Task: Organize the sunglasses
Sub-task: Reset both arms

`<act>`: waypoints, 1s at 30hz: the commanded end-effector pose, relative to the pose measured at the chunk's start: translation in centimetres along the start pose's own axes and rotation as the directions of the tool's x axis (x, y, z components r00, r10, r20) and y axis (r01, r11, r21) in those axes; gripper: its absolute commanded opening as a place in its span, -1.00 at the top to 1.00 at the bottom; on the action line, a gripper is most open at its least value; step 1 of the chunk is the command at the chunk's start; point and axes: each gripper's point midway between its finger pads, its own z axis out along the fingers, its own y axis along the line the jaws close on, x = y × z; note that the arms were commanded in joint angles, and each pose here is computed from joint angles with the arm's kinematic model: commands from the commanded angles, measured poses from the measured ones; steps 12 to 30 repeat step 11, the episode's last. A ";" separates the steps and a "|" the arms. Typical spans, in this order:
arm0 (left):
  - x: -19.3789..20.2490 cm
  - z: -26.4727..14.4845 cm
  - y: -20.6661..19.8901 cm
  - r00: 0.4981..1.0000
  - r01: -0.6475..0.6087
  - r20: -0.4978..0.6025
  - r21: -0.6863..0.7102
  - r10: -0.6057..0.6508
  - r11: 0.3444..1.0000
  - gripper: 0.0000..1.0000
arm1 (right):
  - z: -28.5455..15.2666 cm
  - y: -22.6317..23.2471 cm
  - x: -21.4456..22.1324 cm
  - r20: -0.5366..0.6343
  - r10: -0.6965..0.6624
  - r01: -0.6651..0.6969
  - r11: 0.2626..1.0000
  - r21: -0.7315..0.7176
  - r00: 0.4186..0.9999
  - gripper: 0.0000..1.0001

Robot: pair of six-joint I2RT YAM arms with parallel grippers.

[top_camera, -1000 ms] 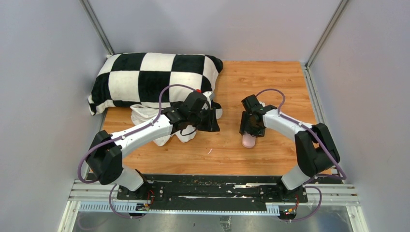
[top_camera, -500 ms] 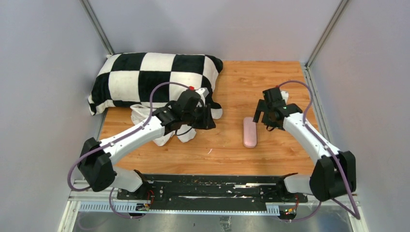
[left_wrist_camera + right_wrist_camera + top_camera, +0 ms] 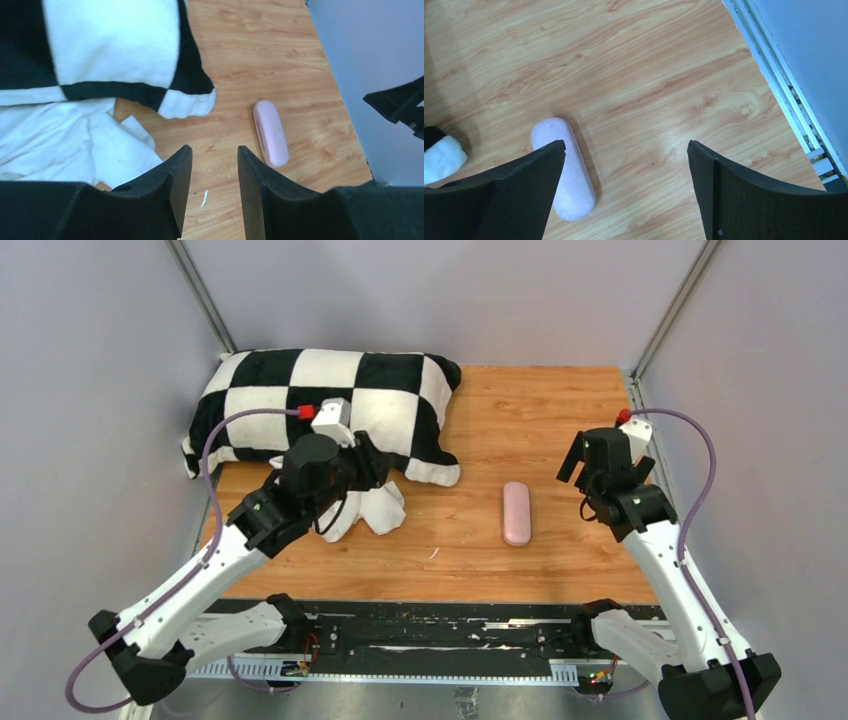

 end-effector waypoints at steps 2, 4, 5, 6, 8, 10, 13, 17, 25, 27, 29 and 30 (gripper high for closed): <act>-0.7 -1.5 3.7 0.986 0.063 0.160 -0.105 -0.046 0.992 0.11 | 0.5 -1.9 1.3 -0.003 -0.032 0.033 0.997 0.077 0.999 -0.94; -0.6 -2.1 4.4 0.979 0.083 0.192 -0.112 -0.060 0.990 0.07 | 0.6 -2.1 1.5 -0.001 -0.033 0.033 0.996 0.078 0.999 -0.92; -0.5 -2.4 5.0 0.976 0.099 0.205 -0.129 -0.071 0.987 -0.07 | 0.6 -1.9 1.6 -0.005 -0.035 0.035 0.997 0.069 0.999 -0.92; -0.4 -2.6 5.4 0.974 0.111 0.214 -0.141 -0.079 0.984 -0.09 | 0.6 -1.7 1.7 -0.008 -0.037 0.038 0.998 0.057 0.999 -0.92; -0.3 -3.1 6.1 0.969 0.125 0.232 -0.159 -0.086 0.979 -0.10 | 0.5 -1.7 1.6 -0.003 -0.040 0.040 0.998 0.050 0.999 -0.92; -0.5 -3.6 6.5 0.964 0.138 0.250 -0.166 -0.094 0.976 -0.15 | 0.5 -1.7 1.5 0.002 -0.036 0.036 0.998 0.052 0.999 -0.92; -0.5 -3.8 6.6 0.961 0.142 0.259 -0.167 -0.096 0.976 -0.15 | 0.6 -1.7 1.5 0.002 -0.036 0.035 0.998 0.053 0.999 -0.92; -0.5 -3.8 6.6 0.961 0.142 0.259 -0.167 -0.096 0.976 -0.15 | 0.6 -1.7 1.5 0.002 -0.036 0.035 0.998 0.053 0.999 -0.92; -0.5 -3.8 6.6 0.961 0.142 0.259 -0.167 -0.096 0.976 -0.15 | 0.6 -1.7 1.5 0.002 -0.036 0.035 0.998 0.053 0.999 -0.92; -0.5 -3.8 6.6 0.961 0.142 0.259 -0.167 -0.096 0.976 -0.15 | 0.6 -1.7 1.5 0.002 -0.036 0.035 0.998 0.053 0.999 -0.92; -0.5 -3.8 6.6 0.961 0.142 0.259 -0.167 -0.096 0.976 -0.15 | 0.6 -1.7 1.5 0.002 -0.036 0.035 0.998 0.053 0.999 -0.92; -0.5 -3.8 6.6 0.961 0.142 0.259 -0.167 -0.096 0.976 -0.15 | 0.6 -1.7 1.5 0.002 -0.036 0.035 0.998 0.053 0.999 -0.92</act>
